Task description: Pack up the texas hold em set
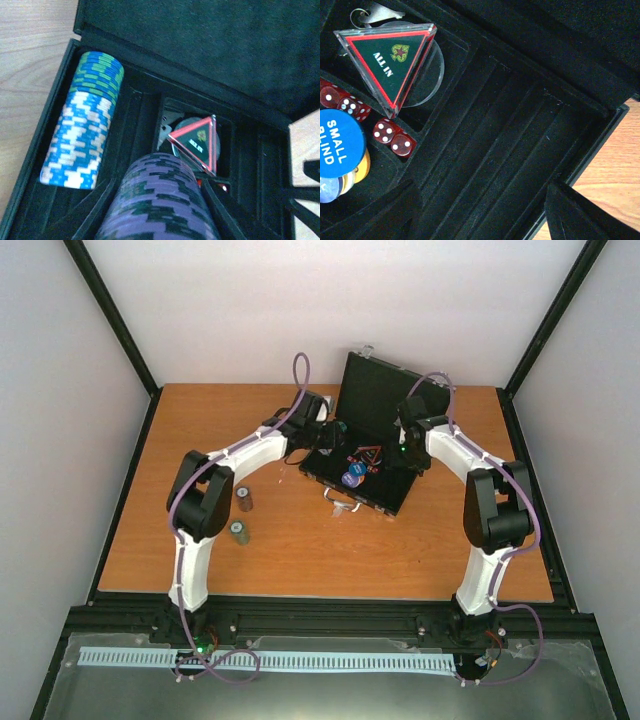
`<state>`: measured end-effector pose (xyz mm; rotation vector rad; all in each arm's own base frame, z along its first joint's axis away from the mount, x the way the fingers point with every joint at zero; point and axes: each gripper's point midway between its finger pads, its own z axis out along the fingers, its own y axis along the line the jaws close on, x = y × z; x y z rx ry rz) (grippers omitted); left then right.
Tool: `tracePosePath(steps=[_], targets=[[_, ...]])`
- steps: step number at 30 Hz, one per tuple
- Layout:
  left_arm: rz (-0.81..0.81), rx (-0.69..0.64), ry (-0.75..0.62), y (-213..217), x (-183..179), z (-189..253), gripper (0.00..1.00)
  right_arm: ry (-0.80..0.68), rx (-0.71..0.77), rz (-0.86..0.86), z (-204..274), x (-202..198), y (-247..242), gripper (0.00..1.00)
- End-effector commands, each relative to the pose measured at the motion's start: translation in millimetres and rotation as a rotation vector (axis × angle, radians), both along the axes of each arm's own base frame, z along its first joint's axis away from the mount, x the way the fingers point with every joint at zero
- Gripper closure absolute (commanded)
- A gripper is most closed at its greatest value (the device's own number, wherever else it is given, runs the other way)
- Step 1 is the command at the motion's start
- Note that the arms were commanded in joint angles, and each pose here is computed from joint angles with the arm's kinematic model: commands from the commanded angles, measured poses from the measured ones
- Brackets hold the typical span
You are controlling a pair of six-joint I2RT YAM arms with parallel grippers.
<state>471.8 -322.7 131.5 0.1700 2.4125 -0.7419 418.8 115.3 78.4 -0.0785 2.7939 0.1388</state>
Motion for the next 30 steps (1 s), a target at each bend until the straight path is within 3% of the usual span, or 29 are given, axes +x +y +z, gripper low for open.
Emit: tracePosePath(steps=[1,20,25,30], targets=[[0.042,-0.051,-0.122,-16,30,42,0.99,0.005,-0.026,-0.012,-7,3,-5,0.31],[0.037,0.054,-0.007,-30,18,-22,0.97,0.036,-0.009,-0.004,-22,-2,-3,0.31],[0.023,0.097,0.018,-33,12,-35,0.84,0.04,-0.005,-0.003,-23,-3,-3,0.31],[0.026,0.147,0.024,-24,8,-45,0.77,0.045,0.007,-0.001,-24,-5,-1,0.31]])
